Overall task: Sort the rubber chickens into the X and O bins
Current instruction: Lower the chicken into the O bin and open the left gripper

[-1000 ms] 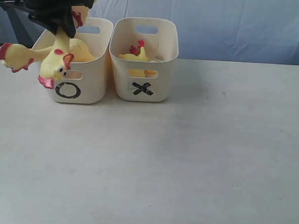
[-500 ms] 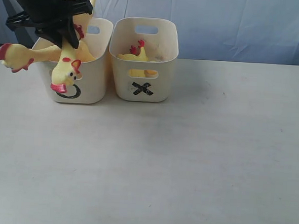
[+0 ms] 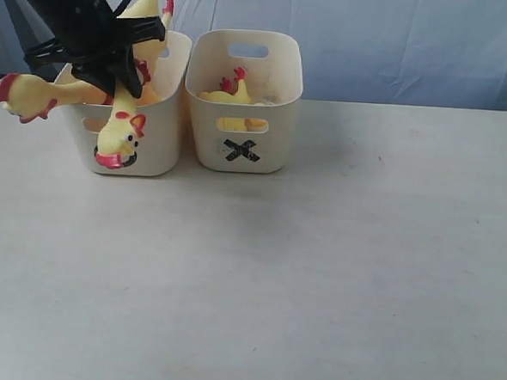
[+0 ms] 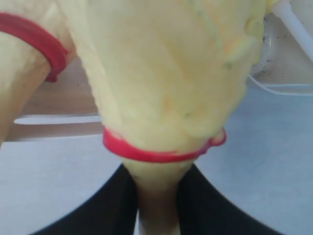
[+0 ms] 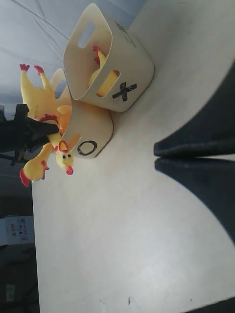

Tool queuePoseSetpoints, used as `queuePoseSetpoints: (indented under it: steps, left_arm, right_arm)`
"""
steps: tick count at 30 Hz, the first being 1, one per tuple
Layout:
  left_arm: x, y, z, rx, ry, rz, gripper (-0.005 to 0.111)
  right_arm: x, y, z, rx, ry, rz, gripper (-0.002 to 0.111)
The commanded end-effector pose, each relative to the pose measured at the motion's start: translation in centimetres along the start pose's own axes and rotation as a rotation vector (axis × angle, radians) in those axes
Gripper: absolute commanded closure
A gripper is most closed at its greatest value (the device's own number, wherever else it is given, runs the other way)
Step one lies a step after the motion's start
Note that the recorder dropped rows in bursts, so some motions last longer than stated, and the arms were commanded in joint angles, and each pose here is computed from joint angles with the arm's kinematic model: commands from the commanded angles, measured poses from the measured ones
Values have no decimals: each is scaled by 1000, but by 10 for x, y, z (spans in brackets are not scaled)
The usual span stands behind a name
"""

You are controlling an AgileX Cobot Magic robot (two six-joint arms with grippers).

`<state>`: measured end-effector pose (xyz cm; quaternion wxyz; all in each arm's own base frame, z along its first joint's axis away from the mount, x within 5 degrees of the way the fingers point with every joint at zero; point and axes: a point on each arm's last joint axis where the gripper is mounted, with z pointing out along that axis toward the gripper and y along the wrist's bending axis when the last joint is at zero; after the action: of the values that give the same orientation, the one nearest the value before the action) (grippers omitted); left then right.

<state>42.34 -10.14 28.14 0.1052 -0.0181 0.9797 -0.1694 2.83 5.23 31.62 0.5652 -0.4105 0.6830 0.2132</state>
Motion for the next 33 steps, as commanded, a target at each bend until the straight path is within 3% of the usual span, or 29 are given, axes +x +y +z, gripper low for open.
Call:
queuePoseSetpoints:
  steps: [1,6,18,25,33]
  left_arm:
    - [-3,-2,-6,12,-35,2,87]
    - [-3,-3,-6,27,-38,-3,72]
    - [-8,-5,-7,46,-95,-7,71]
    - [-10,-5,-7,46,-106,-25,63]
    - [-9,-3,-7,30,-103,-32,65]
  right_arm:
    - [0,-1,0,14,-11,4,108]
    - [0,-1,0,14,-11,4,108]
    - [0,-1,0,14,-11,4,108]
    - [0,-1,0,14,-11,4,108]
    - [0,-1,0,14,-11,4,108]
